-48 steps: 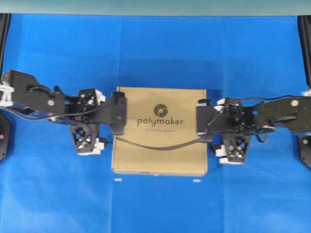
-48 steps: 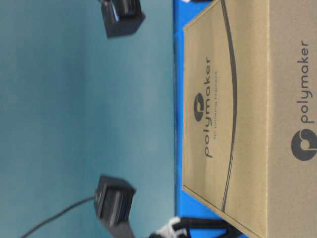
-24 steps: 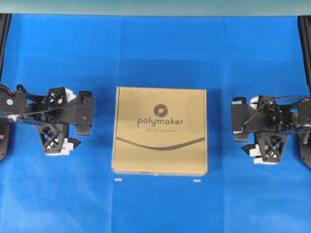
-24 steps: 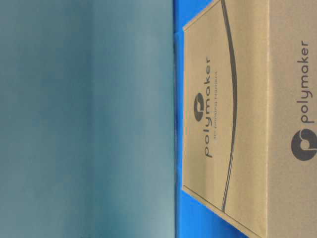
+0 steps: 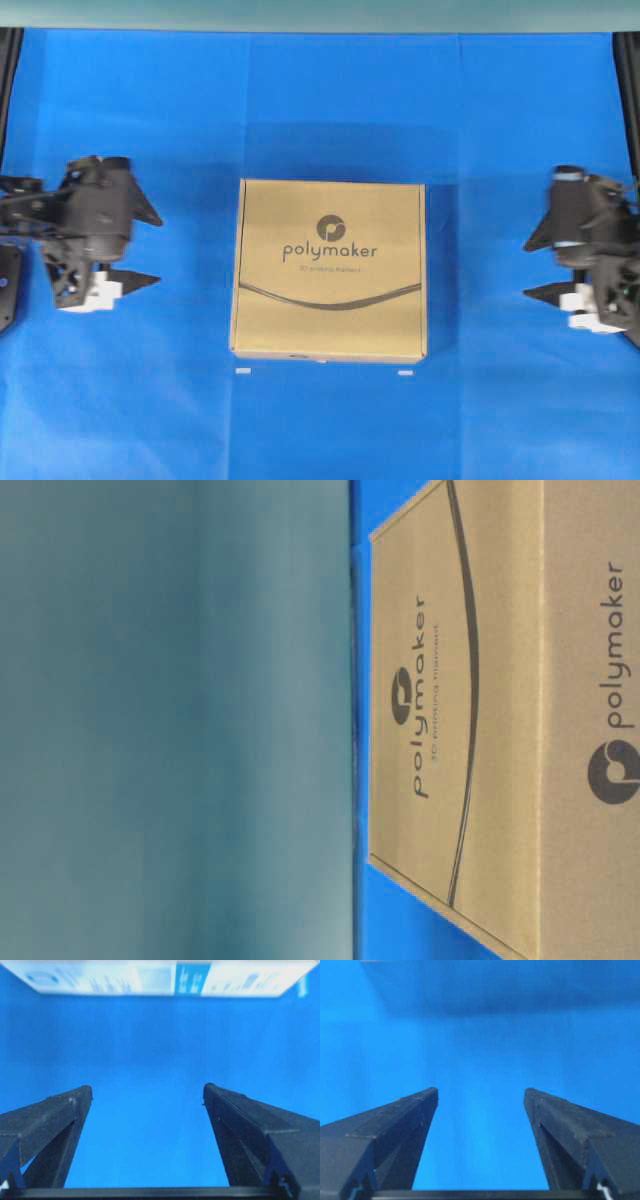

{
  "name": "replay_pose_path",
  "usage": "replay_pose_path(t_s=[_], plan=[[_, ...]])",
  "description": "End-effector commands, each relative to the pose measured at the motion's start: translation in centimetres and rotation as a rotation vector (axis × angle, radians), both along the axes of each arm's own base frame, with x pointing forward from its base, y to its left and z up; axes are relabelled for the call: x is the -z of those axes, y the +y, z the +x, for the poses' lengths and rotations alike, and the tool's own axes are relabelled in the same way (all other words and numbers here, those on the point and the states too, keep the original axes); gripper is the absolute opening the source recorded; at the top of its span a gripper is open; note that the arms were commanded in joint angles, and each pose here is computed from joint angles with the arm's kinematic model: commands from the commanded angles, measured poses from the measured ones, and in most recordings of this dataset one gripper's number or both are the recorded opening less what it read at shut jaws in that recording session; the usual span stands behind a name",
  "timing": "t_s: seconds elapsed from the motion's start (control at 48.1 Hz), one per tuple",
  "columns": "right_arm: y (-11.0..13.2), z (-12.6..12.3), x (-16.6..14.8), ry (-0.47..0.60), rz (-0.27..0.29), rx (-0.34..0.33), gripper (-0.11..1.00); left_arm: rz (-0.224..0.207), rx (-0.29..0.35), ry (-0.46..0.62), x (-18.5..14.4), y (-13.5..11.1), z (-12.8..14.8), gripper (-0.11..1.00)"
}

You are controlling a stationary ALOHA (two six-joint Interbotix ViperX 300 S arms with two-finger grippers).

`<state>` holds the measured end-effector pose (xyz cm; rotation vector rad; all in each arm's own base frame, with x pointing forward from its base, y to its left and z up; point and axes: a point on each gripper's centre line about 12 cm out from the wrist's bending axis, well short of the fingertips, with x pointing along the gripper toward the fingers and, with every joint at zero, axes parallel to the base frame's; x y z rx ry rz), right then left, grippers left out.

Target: Lift up the cardboard box by clamping it between your arms.

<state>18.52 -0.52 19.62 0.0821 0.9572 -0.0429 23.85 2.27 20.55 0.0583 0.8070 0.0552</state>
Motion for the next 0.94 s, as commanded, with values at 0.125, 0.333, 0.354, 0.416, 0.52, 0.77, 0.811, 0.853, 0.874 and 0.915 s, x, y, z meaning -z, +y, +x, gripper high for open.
replay_pose_path(t_s=[0.125,0.333,0.354,0.416,0.52,0.77,0.811,0.853,0.874,0.915], plan=[[0.0,-1.8,-3.9,-0.233,-0.006,0.011,1.0,0.006,0.015,-0.17,-3.0,-0.7,-2.3,0.88],[-0.1,-2.9,-4.7,-0.31,-0.006,0.029,1.0,0.013,0.016,-0.285,-5.2,-0.8,-4.0,0.88],[-0.2,-3.0,-4.5,-0.305,-0.005,0.031,1.0,0.013,0.015,-0.292,-5.3,-0.8,-4.0,0.88],[-0.2,-2.9,-4.3,-0.307,0.0,0.037,1.0,0.012,0.014,-0.299,-5.4,-0.8,-4.1,0.88],[-0.2,-2.8,-4.2,-0.317,0.004,0.041,1.0,0.006,0.009,-0.3,-5.4,-0.8,-4.1,0.88],[-0.2,-2.6,-4.5,-0.353,0.003,0.042,1.0,-0.005,0.001,-0.299,-5.3,-0.8,-4.0,0.88],[-0.2,-2.6,-4.5,-0.356,0.002,0.044,1.0,-0.005,0.001,-0.299,-5.3,-0.8,-4.0,0.88],[-0.2,-2.6,-4.5,-0.356,0.002,0.044,1.0,-0.005,0.001,-0.299,-5.3,-0.8,-4.0,0.88],[-0.2,-2.6,-4.5,-0.354,0.001,0.043,1.0,-0.005,0.001,-0.299,-5.3,-0.8,-4.0,0.88],[-0.2,-2.6,-4.4,-0.353,0.003,0.042,1.0,-0.005,0.001,-0.299,-5.3,-0.8,-4.0,0.88]])
